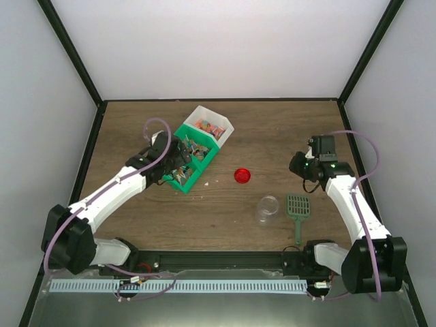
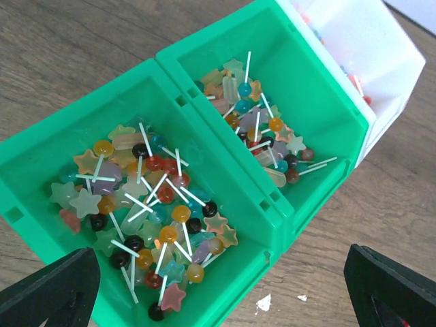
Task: Pack the candies
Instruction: Pick up the spatula from the center of the board.
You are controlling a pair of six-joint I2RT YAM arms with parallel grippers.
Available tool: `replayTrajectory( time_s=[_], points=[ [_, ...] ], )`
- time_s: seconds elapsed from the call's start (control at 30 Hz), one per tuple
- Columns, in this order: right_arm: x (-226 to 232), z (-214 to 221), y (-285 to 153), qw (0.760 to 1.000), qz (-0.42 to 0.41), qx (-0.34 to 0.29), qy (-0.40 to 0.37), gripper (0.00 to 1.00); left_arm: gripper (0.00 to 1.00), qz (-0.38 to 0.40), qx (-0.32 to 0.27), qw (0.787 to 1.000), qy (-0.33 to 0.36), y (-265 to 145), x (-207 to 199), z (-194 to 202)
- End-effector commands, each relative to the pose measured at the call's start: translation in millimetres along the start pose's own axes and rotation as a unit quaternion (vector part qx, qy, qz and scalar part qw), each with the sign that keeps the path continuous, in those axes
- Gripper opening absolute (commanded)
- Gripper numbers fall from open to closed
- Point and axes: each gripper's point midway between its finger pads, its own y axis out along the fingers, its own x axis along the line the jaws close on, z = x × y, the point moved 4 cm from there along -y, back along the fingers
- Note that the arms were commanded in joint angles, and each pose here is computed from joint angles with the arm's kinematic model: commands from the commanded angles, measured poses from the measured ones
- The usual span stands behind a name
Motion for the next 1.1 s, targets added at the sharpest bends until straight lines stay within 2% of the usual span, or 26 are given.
replayTrajectory(
  time_s=[0.0,0.07,0.13,0.37,0.47,0.6,0.9,1.07],
  points=[
    [23.7,-2.5,-13.4,0.997,-0.077,-0.009,-0.029,0.20,1.00,-0.005,-0.005,1.000,-0.014,11.3,-7.8,-5.6],
    [28.3,2.0,-13.8,0.994,-0.104,-0.007,-0.032,0.35,1.00,-0.027,-0.003,0.999,-0.019,20.7,-5.7,-5.0],
    [30.3,6.3,-12.5,0.993,-0.118,0.001,-0.029,0.44,1.00,-0.058,0.000,0.998,-0.026,29.9,-1.8,-4.2],
    [26.7,12.5,-9.5,0.993,-0.114,0.012,-0.031,0.57,0.98,-0.066,0.023,0.997,-0.041,58.8,-10.4,0.7],
    [24.1,13.5,-10.3,0.994,-0.107,0.009,-0.035,0.56,0.96,-0.078,0.038,0.995,-0.041,70.1,-13.1,3.2],
    [20.9,15.8,-8.5,0.994,-0.097,0.016,-0.036,0.51,0.87,-0.083,0.044,0.995,-0.043,78.6,-15.3,2.5],
    [16.6,21.2,-6.3,0.995,-0.091,0.024,-0.033,0.52,0.74,-0.087,0.065,0.993,-0.038,100.8,-19.2,0.5],
    [14.6,20.5,-4.5,0.996,-0.082,0.024,-0.035,0.52,0.72,-0.091,0.077,0.993,-0.014,111.2,-23.1,-2.1]
  ],
)
